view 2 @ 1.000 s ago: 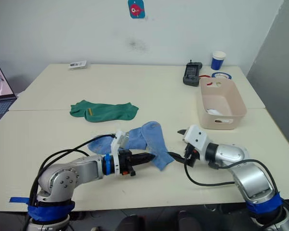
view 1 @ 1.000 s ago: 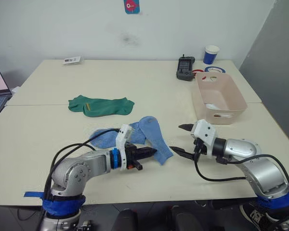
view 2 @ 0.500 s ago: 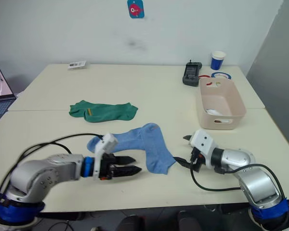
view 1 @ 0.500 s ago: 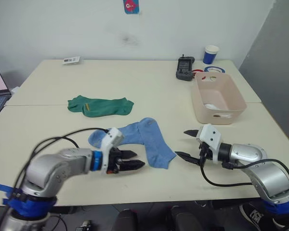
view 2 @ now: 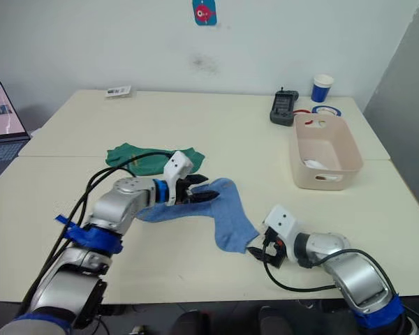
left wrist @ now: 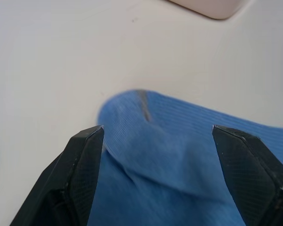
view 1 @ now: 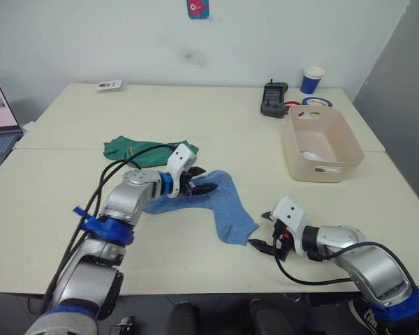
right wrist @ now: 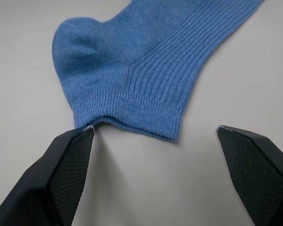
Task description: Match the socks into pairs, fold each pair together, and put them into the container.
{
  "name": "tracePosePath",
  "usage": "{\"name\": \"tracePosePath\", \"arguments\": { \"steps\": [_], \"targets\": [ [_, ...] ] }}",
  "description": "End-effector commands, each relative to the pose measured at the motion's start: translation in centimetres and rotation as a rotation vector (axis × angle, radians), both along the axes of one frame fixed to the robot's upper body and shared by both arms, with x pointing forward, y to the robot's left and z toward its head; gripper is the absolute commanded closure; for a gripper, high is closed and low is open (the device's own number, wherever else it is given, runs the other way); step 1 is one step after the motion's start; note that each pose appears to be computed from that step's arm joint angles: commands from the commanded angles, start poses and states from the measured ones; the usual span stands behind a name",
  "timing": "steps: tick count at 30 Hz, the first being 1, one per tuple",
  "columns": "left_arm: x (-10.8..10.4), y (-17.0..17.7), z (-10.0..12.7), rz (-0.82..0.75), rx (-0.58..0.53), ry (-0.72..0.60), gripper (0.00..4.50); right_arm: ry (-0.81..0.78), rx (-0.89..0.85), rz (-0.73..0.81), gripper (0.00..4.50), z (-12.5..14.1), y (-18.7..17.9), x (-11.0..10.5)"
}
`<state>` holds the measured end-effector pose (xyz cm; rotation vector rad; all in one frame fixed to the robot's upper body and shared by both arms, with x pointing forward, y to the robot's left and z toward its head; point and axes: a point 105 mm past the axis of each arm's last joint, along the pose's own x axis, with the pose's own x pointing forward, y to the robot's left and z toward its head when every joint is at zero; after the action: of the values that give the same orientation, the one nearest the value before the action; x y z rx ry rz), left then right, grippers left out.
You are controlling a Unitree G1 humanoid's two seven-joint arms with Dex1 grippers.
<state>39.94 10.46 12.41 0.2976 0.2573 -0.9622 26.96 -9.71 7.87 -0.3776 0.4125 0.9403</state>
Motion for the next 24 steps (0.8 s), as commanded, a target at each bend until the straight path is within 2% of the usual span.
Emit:
{"name": "tracePosePath", "arguments": {
  "steps": [1, 2, 3, 4, 13, 15, 19, 24],
  "targets": [
    [1.0, -1.1, 0.0, -0.021, 0.081, -0.071, 0.89, -0.034, -0.004, 0.001, 0.0, 0.4, 0.7, 0.4],
    [1.2, -1.2, -0.3, -0.02, 0.099, -0.075, 1.11, -0.03, -0.003, -0.003, 0.0, 0.3, 0.8, 0.5],
    [1.2, -1.4, -0.5, -0.029, 0.117, -0.08, 1.34, -0.028, 0.002, -0.007, 0.43, 0.1, 0.9, 0.6],
    [1.3, -1.6, -0.7, -0.038, 0.129, -0.08, 1.61, -0.027, 0.005, -0.009, 0.63, 0.1, 1.1, 0.7],
    [1.5, -1.9, -1.7, -0.033, 0.159, -0.029, 4.46, -0.045, 0.017, 0.015, 3.8, 0.4, 1.8, 1.4],
    [1.5, -2.0, -1.5, -0.03, 0.143, -0.025, 4.5, -0.057, 0.024, 0.011, 4.47, 0.7, 1.7, 1.8],
    [1.6, -1.8, -0.7, -0.01, 0.083, -0.019, 4.5, -0.084, 0.025, 0.016, 4.47, 1.5, 1.2, 2.1],
    [1.3, -0.4, 0.9, 0.024, 0.007, -0.022, 4.5, -0.149, 0.024, 0.093, 4.47, 3.3, 0.7, 2.0]
  ]
}}
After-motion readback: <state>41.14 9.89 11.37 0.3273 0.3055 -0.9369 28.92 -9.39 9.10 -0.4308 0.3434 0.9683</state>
